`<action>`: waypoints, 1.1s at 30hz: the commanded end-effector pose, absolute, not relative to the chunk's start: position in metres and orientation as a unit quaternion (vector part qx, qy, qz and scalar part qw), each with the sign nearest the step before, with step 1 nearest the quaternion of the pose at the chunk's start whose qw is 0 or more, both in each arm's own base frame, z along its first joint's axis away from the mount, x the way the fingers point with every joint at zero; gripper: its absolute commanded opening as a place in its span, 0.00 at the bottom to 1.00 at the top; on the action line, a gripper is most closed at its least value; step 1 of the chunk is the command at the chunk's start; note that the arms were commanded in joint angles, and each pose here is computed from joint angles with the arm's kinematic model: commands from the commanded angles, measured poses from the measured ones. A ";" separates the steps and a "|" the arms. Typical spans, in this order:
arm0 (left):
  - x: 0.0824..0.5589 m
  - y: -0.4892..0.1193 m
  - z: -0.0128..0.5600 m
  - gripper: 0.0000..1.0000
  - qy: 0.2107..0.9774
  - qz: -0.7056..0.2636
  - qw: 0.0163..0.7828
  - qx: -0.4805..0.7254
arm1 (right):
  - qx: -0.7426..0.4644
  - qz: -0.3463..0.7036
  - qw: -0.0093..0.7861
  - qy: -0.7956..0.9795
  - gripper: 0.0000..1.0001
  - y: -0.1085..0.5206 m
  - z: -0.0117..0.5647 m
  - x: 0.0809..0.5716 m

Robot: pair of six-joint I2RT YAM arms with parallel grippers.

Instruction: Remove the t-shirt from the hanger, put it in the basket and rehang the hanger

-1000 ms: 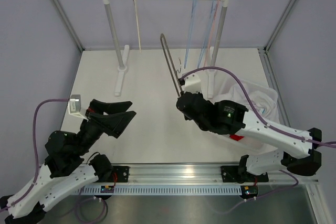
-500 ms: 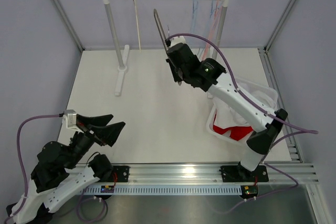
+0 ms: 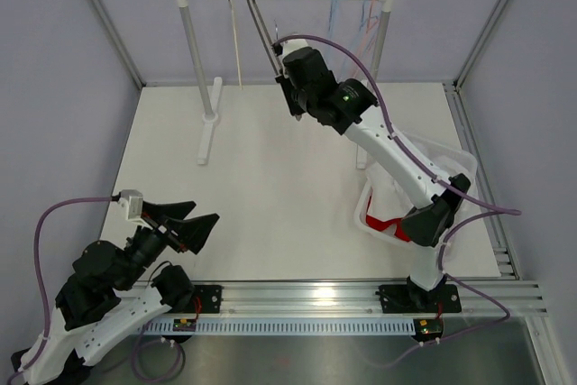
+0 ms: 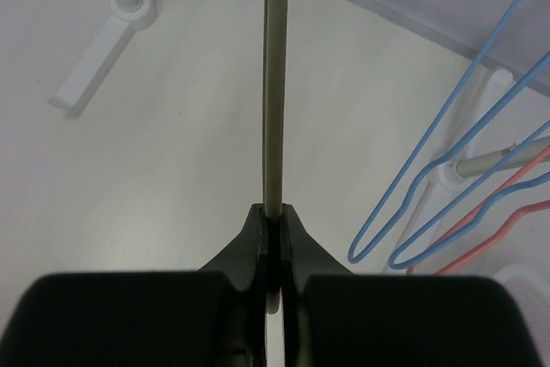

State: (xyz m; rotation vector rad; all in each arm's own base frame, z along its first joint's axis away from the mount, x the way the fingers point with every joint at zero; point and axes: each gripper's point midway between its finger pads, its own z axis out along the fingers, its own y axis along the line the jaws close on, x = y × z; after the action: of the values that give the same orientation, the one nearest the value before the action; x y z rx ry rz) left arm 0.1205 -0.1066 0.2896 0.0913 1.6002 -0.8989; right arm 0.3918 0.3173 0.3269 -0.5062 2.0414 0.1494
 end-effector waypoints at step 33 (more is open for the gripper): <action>0.109 -0.088 0.305 0.99 0.648 -0.402 0.646 0.035 | -0.180 0.128 0.553 0.804 0.00 0.300 0.352 0.511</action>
State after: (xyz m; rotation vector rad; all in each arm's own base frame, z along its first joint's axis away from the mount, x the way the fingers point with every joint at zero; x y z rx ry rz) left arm 0.1228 -0.1038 0.2839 0.0941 1.6143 -0.8606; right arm 0.5024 0.2950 0.3377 -0.4136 1.9641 0.2582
